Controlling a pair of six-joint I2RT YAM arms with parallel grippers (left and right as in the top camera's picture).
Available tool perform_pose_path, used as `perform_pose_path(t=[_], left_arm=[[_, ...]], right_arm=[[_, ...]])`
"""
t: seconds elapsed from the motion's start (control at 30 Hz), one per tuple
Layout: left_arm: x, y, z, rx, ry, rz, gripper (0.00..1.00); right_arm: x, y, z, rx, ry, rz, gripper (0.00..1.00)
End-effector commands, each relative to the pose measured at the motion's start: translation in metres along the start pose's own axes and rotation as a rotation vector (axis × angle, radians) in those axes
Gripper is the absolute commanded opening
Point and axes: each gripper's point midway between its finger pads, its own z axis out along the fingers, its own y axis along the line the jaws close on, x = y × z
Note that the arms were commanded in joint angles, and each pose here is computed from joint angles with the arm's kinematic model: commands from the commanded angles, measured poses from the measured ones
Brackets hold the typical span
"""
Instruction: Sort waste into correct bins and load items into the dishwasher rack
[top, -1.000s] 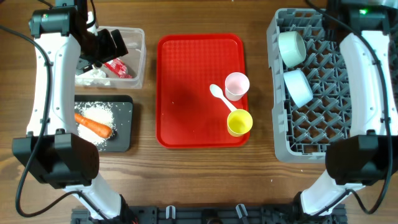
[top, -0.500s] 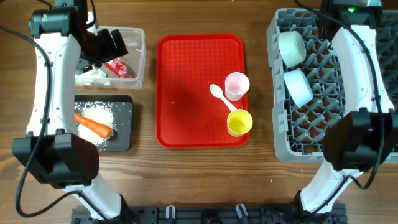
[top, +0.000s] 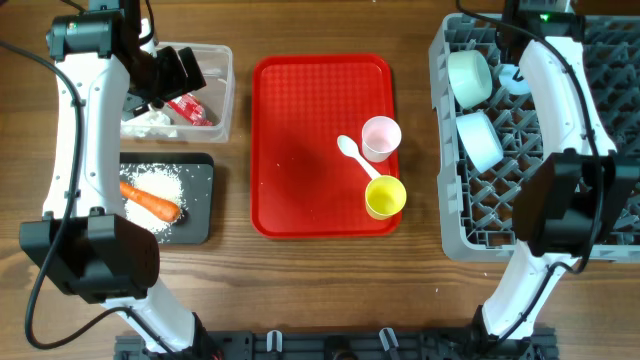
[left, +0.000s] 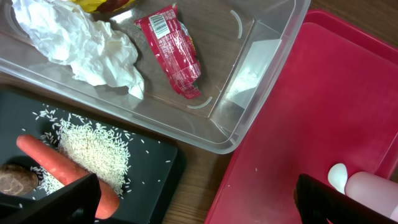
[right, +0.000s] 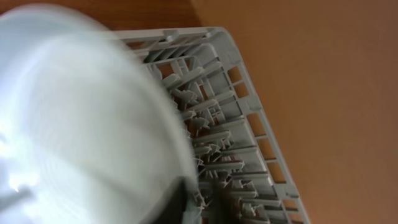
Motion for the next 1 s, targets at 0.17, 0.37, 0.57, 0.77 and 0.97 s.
perform_pose_path(t=[0.17,0.37,0.57,0.77,0.97], left_arm=[[0.0,0.003,0.0,-0.002,0.002,-0.018,1.0],[0.0,0.003,0.0,-0.002,0.002,-0.018,1.0],[0.0,0.003,0.0,-0.002,0.002,-0.018,1.0],[0.0,0.003,0.0,-0.002,0.002,-0.018,1.0],[0.0,0.003,0.0,-0.002,0.002,-0.018,1.0]], right_arm=[[-0.012,0.015,-0.009,-0.052,-0.05,0.024,1.0],[-0.056,-0.014,-0.083,-0.167,-0.213,0.207,1.0],[-0.058,0.029,-0.23,-0.799,-0.385,0.08,1.0],[0.013,0.069,-0.318,-1.269,-0.238,-0.118,1.0],[0.09,0.094,-0.291,-1.235,0.117,-0.166,0.93]])
